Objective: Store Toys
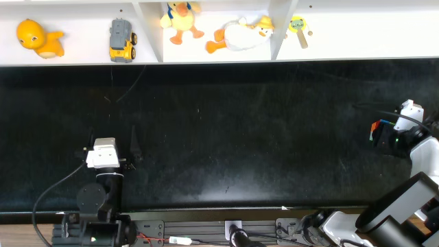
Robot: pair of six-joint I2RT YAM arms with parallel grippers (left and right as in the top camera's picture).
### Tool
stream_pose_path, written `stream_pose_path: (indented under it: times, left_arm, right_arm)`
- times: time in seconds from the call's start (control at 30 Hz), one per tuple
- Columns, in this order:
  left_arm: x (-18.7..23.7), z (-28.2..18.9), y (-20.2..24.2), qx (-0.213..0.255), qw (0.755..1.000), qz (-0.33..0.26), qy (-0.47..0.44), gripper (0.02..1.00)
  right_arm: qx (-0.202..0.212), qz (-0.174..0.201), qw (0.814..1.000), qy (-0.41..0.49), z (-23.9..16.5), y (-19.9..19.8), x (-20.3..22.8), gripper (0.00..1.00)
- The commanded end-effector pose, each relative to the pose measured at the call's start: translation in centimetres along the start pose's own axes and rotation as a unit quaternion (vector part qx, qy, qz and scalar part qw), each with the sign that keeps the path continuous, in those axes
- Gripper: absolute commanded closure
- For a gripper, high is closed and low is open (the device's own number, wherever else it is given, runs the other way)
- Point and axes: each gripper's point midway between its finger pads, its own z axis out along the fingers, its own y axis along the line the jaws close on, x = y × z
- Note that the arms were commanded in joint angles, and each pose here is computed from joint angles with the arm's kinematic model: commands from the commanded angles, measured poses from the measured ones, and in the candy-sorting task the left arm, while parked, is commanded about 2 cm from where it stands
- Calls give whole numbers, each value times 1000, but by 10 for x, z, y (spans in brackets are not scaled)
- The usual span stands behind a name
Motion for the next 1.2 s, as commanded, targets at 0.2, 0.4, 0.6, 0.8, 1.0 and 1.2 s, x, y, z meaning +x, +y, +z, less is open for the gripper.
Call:
stream_pose_path:
  times: [0.2, 0.4, 0.6, 0.8, 1.0, 1.2]
  left_arm:
    - [-1, -1, -1, 2, 1000, -1, -3, 20]
    - [-1, -1, -1, 2, 1000, -1, -3, 23]
    - [-1, -1, -1, 2, 1000, -1, -3, 20]
    - [-1, -1, -1, 2, 1000, -1, -3, 23]
    - [-1, -1, -1, 2, 1000, -1, -3, 23]
    - [-1, -1, -1, 2, 1000, -1, -3, 20]
  right_arm:
    - [5, 14, 999, -30, -9, -1, -12, 535]
    - [9, -1, 998, -62, -27, 13, -28, 546]
    - [12, -27, 995, -91, -45, 42, -58, 531]
    - [17, -41, 989, -142, -72, 68, -108, 533]
    - [19, -37, 983, -178, -90, 71, -153, 522]
    - [14, -32, 983, -183, -85, 69, -188, 522]
